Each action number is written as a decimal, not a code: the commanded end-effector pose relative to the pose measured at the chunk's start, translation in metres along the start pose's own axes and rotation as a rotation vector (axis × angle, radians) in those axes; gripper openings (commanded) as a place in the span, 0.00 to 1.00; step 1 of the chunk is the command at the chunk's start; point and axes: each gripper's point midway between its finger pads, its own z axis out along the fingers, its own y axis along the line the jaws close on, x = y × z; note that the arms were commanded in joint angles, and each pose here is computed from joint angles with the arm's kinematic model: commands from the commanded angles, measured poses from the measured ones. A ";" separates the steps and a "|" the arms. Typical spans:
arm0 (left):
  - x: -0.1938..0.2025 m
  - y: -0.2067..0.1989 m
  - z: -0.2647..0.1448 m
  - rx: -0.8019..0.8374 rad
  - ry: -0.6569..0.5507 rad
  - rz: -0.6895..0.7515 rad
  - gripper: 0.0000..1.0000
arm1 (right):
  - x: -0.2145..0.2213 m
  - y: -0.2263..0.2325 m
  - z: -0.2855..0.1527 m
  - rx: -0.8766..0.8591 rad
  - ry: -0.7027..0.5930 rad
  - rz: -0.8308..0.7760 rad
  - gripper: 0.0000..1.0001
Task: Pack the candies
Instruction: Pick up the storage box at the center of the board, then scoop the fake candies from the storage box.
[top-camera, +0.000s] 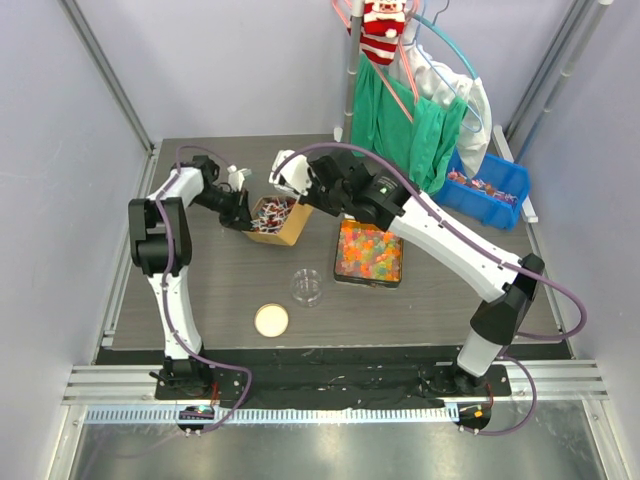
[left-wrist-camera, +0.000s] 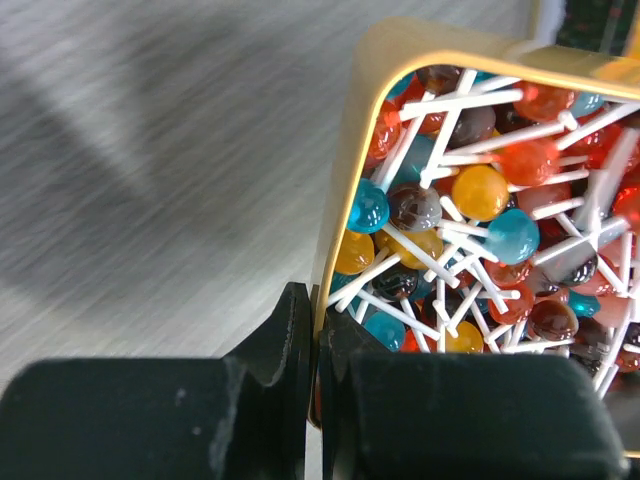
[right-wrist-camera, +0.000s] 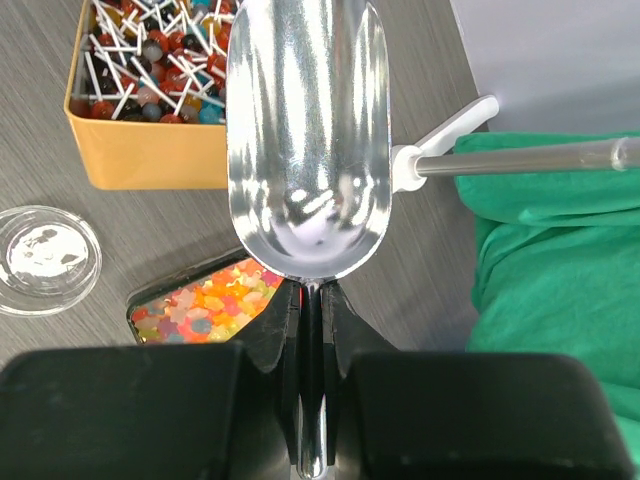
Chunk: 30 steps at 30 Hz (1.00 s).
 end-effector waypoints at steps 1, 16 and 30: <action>-0.017 -0.011 -0.018 -0.026 -0.088 0.027 0.00 | -0.022 -0.009 -0.010 0.032 -0.061 0.009 0.01; -0.029 0.042 -0.042 -0.458 -0.174 0.042 0.00 | -0.014 0.010 0.034 0.148 0.095 -0.126 0.01; -0.034 0.035 -0.038 -0.630 -0.182 0.139 0.00 | 0.030 0.022 0.106 0.236 0.362 -0.340 0.01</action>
